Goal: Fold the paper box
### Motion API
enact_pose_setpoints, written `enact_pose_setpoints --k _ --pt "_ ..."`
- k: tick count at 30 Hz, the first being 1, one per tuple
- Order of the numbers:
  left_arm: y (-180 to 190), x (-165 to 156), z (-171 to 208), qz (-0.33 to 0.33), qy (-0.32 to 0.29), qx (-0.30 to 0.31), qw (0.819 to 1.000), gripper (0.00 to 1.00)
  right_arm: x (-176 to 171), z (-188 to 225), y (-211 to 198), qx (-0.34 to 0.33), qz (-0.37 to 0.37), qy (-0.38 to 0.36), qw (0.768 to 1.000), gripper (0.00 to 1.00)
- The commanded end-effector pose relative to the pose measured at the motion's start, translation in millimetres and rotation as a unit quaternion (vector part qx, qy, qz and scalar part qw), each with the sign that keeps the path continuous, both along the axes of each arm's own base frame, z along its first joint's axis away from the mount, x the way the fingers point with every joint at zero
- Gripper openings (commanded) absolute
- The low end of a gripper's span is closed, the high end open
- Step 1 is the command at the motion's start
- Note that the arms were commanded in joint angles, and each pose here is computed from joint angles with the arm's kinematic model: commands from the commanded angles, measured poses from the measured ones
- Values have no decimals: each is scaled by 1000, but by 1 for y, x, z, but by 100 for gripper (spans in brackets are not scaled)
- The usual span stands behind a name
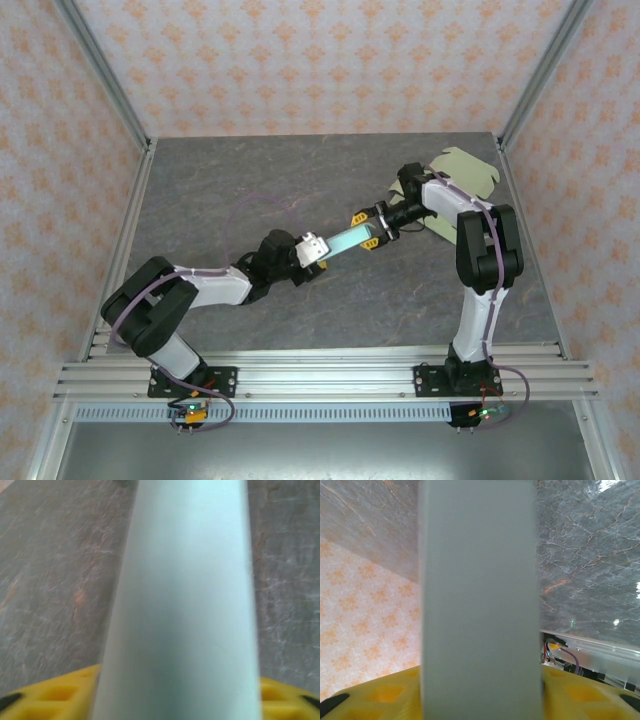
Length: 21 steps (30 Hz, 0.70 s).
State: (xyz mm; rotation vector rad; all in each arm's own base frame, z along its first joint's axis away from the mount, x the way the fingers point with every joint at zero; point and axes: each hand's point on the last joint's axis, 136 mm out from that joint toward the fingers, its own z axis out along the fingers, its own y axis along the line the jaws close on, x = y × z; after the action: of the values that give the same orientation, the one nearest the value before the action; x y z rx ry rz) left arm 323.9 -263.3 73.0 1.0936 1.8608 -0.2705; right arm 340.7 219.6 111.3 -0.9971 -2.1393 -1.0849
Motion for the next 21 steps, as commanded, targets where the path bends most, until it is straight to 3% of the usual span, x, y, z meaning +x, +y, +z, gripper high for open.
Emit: enact_pose_setpoints --k 1,4,7,10,12,16,21 --pt "-12 11 17 -4 -26 -16 1000 42 -2 -1 -5 4 -10 20 1000 61" --pt "-14 9 20 -7 -20 -23 1000 38 8 -2 -18 -19 -24 -27 999 69" --pt "-15 8 17 -6 -3 -28 1000 38 28 9 -39 -33 -44 -123 991 74" --pt "-19 7 16 -6 18 -44 999 38 39 31 -60 -69 -36 -251 965 75" --pt "-21 7 17 -9 23 -52 998 39 36 45 -67 -99 16 -355 930 73" --pt "-18 8 11 -7 37 -53 998 39 27 49 -86 -166 94 -484 854 72" --pt "-10 8 4 -6 55 -57 997 39 33 69 -95 -224 138 -623 737 70"
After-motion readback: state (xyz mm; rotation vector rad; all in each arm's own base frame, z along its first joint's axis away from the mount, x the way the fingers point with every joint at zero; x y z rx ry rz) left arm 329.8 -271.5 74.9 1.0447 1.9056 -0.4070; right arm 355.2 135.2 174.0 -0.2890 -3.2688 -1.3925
